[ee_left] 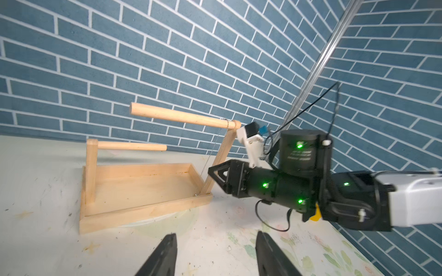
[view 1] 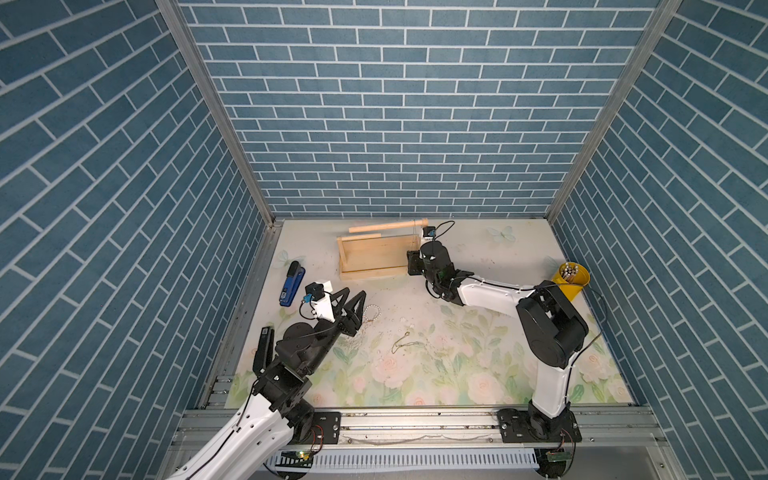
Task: Hang the necklace on the jewelry display stand
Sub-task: Pick up the necklace from the center of the board.
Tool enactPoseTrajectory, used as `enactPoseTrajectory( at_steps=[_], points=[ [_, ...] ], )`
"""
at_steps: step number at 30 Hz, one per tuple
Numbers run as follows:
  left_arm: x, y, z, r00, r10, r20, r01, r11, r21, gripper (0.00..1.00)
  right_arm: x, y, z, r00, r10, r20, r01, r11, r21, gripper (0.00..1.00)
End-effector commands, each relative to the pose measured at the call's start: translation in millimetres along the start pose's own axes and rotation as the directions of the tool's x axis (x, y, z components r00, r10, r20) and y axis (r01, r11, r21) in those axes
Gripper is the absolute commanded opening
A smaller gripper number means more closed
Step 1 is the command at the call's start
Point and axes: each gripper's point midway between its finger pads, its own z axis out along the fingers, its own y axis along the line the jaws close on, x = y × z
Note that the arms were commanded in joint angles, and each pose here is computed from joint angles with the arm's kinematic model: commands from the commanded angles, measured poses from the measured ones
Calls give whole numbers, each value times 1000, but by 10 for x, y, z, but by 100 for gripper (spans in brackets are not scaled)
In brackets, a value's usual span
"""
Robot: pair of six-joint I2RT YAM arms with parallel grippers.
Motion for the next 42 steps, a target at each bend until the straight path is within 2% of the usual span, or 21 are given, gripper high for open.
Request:
enactPoseTrajectory(
  at_steps=[1,5,8,10,14,18,21,25,29,35,42],
  points=[
    [27,284,-1,999,-31,-45,22,983,-181,58,-407,169,-340,999,9,54,-6,998,-55,42],
    [173,618,-58,988,-70,-137,11,920,-392,58,-288,129,-575,1000,-4,21,5,998,-55,42],
    [426,743,-64,965,-84,-249,-39,890,-454,57,-102,110,-675,999,-24,-25,23,999,-49,42],
    [547,694,0,941,-79,-328,-72,902,-425,53,66,100,-722,997,-31,-65,28,998,-49,42],
    [1063,651,109,836,-63,-545,-156,925,-345,46,372,112,-859,994,-20,-107,12,996,-83,42],
    [1481,682,216,729,-50,-682,-217,929,-300,40,552,115,-1061,994,-2,-113,-12,992,-123,42],
    [1518,707,375,706,-8,-708,-270,921,-280,34,635,89,-1207,994,4,-109,-19,990,-137,42],
    [1439,786,560,716,53,-696,-337,899,-278,35,722,23,-1355,994,20,-106,-35,989,-146,42],
    [1655,948,607,681,-27,-732,-262,925,-277,35,799,-24,-1469,993,20,-113,-37,987,-155,42],
    [1991,1049,548,610,-74,-789,-233,935,-268,35,856,-138,-1568,995,14,-103,-28,990,-137,42],
    [2032,1061,483,609,-94,-788,-222,933,-283,36,889,-182,-1590,995,12,-98,-25,991,-129,42]
  ],
)
